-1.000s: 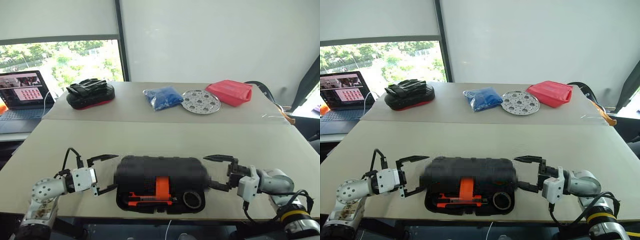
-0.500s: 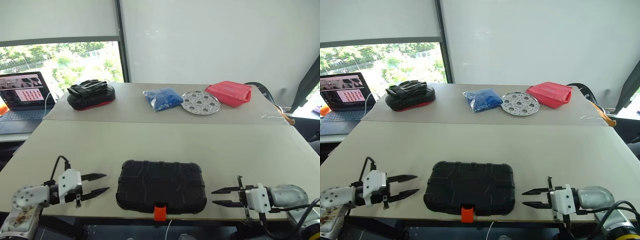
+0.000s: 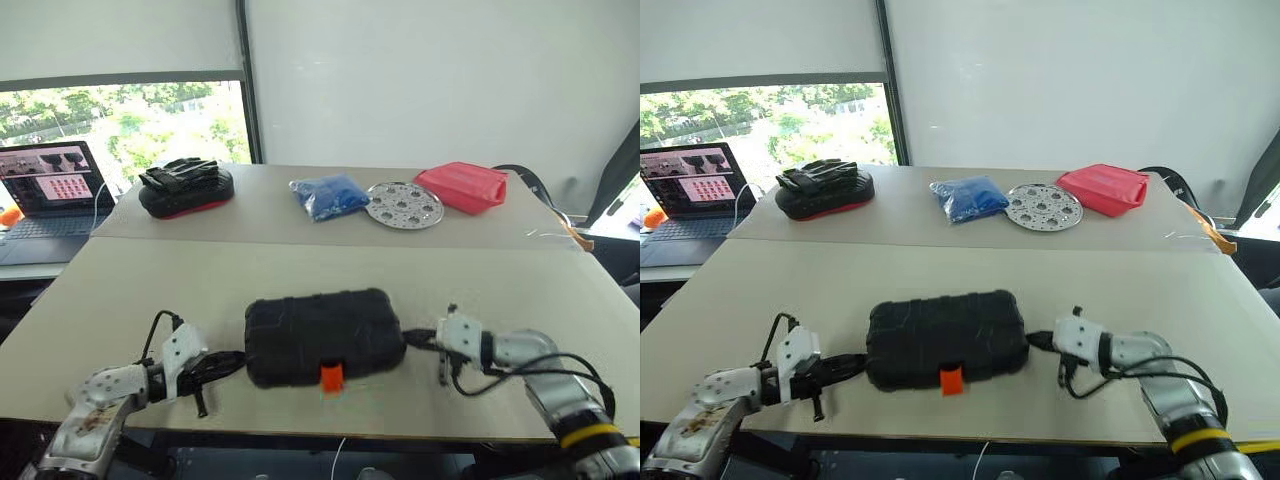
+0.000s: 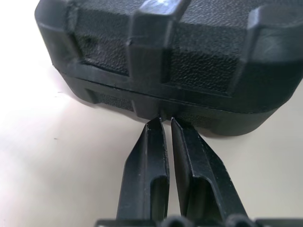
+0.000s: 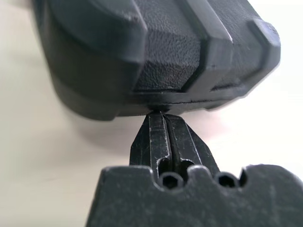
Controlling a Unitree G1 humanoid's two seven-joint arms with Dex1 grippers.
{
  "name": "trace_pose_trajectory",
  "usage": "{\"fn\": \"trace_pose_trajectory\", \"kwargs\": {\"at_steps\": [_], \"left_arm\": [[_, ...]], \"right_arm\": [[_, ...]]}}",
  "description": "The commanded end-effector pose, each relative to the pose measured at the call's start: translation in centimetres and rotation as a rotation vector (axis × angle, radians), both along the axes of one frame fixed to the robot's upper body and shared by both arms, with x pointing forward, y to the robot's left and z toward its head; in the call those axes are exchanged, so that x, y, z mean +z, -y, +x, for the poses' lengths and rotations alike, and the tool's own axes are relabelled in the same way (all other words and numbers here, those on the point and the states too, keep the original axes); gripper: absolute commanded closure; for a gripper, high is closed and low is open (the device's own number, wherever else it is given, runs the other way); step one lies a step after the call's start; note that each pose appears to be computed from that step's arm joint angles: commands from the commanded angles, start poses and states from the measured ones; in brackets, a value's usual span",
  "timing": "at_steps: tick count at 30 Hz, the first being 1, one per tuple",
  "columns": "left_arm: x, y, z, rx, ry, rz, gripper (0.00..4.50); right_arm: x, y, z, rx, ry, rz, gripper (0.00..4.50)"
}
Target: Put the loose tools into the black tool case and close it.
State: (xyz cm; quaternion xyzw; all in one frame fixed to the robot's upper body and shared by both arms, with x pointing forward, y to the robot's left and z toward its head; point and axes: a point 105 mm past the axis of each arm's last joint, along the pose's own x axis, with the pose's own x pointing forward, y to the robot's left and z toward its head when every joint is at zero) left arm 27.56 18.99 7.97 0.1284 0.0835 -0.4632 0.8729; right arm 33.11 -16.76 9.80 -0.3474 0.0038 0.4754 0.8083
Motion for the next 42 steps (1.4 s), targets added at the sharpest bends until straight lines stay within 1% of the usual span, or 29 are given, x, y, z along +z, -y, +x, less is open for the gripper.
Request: {"fn": "trace_pose_trajectory", "kwargs": {"at_steps": [1,2,5,7,9,12,14,16,17,19,21,23,25,28,31,35,40,42], "left_arm": [[2.3,2.5,0.8,-0.043,0.086,-0.019,4.16],[2.3,2.5,0.6,-0.047,0.078,-0.018,4.16],[2.3,2.3,-0.2,-0.060,0.062,-0.010,4.16],[2.5,2.0,-0.7,-0.062,0.059,-0.011,4.16],[2.8,1.7,-1.1,-0.056,0.062,-0.010,4.16],[4.1,0.8,-1.7,-0.069,0.043,-0.054,4.16],[5.1,0.8,-2.8,-0.143,-0.054,-0.089,4.16],[6.1,1.3,-3.5,-0.223,-0.127,-0.113,4.16],[6.6,1.6,-3.6,-0.250,-0.147,-0.124,4.16],[8.5,3.1,-2.5,-0.301,-0.135,-0.161,4.16],[10.1,4.7,-1.1,-0.333,-0.087,-0.188,4.16],[10.5,6.3,1.1,-0.315,-0.062,-0.174,4.16],[10.2,7.4,3.2,-0.281,-0.022,-0.123,4.16],[9.4,9.0,5.7,-0.266,0.016,-0.070,4.16],[8.3,9.9,7.1,-0.264,0.028,-0.002,4.16],[6.6,10.8,8.0,-0.282,0.028,0.061,4.16],[5.2,10.6,8.9,-0.230,0.016,0.121,4.16],[4.5,10.4,8.9,-0.217,-0.002,0.136,4.16]], "right_arm": [[2.3,-1.6,2.7,-0.070,0.052,-0.001,4.50],[2.4,-1.4,3.5,-0.113,0.043,-0.009,4.50],[2.6,-0.7,4.7,-0.185,0.036,-0.041,4.50],[2.8,0.2,5.1,-0.223,0.036,-0.063,4.50],[3.2,0.9,5.0,-0.235,0.045,-0.069,4.50],[3.4,2.3,3.4,-0.219,0.037,-0.066,4.50],[3.9,2.8,1.4,-0.167,0.019,-0.027,4.50],[4.0,2.3,-1.2,-0.088,-0.068,0.044,4.50],[3.8,2.1,-2.3,-0.053,-0.110,0.056,4.50],[2.9,1.2,-5.3,0.019,-0.189,0.062,4.50],[2.3,0.2,-7.0,0.047,-0.216,0.070,4.50],[1.9,-1.4,-8.1,0.076,-0.232,0.096,4.50],[1.6,-2.8,-8.6,0.090,-0.245,0.125,4.50],[1.4,-4.8,-8.3,0.108,-0.229,0.152,4.50],[1.4,-6.0,-7.7,0.114,-0.211,0.154,4.50],[1.6,-7.2,-6.9,0.137,-0.194,0.154,4.50],[1.8,-7.9,-5.9,0.145,-0.181,0.151,4.50],[1.6,-8.1,-5.6,0.141,-0.182,0.153,4.50]]}}
